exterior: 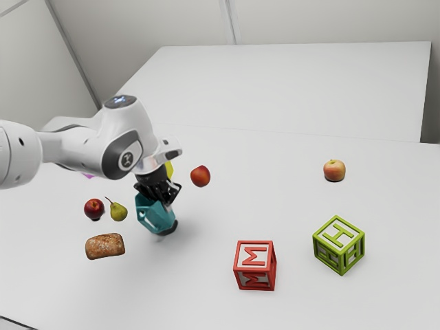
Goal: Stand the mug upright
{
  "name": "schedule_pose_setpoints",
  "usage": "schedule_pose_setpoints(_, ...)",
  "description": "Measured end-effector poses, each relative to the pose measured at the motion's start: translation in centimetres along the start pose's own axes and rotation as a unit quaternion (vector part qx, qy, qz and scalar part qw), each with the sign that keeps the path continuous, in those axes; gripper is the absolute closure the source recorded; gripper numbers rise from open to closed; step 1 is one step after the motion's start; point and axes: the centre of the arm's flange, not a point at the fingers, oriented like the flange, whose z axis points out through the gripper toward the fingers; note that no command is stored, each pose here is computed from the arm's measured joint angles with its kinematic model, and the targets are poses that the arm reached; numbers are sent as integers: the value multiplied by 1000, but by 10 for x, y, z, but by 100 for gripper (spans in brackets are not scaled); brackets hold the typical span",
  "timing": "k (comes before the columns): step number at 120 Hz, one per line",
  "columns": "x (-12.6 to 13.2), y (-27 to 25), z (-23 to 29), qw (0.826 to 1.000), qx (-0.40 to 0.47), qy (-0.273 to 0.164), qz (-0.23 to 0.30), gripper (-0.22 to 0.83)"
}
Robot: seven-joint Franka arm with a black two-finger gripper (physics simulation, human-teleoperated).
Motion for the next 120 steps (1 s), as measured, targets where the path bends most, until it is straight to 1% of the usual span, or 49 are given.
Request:
schedule_pose_setpoints(37,0,0,12,1000,0,-11,-14,78)
schedule_pose_setpoints(47,1,0,12,1000,-1,-11,-17,70)
schedule_pose_setpoints(66,1,-1,8,1000,-3,-7,-18,51)
schedule_pose_setpoints(83,1,-1,-6,1000,-4,7,-18,39)
schedule_pose_setpoints(105,2,2,-31,999,-7,30,-15,27)
schedule_pose_setpoints(120,12,2,-62,999,-10,39,-17,20)
